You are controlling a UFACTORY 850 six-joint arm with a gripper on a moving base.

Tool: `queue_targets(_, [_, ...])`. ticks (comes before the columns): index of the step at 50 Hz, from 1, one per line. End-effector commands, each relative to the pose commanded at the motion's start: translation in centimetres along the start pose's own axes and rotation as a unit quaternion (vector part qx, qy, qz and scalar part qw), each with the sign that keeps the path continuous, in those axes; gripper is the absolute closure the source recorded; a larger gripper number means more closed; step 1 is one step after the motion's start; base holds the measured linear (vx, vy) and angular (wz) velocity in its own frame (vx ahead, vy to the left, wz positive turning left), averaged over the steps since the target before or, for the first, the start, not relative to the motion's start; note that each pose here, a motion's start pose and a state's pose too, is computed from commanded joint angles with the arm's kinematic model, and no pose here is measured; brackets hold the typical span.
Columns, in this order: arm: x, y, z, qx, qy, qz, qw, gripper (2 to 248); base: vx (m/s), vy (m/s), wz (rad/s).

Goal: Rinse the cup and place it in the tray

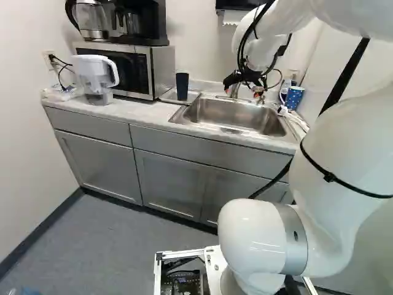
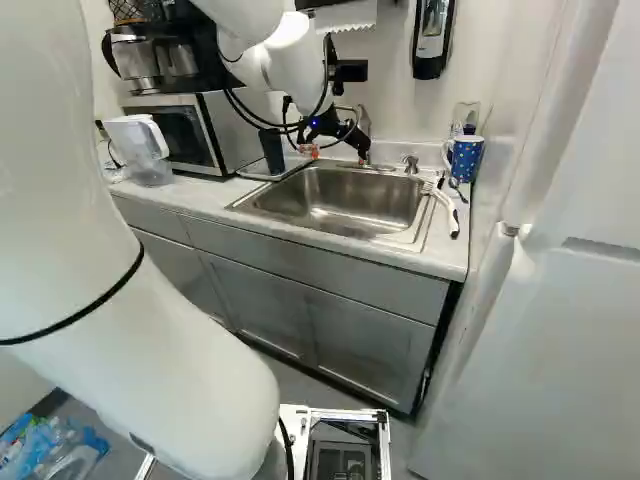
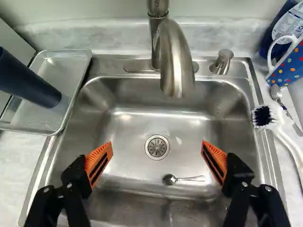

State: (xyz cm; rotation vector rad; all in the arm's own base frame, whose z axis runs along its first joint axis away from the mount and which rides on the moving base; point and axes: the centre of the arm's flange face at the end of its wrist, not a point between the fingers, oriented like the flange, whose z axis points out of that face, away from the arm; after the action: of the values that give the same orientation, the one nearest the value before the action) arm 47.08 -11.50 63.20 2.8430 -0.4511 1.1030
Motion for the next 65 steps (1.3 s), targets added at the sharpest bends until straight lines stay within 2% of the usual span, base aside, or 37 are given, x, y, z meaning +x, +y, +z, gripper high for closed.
queue_targets(65, [0.00, 0.00, 0.00, 0.000, 0.000, 0.000, 1.0000, 3, -0.107, 0.030, 0.005])
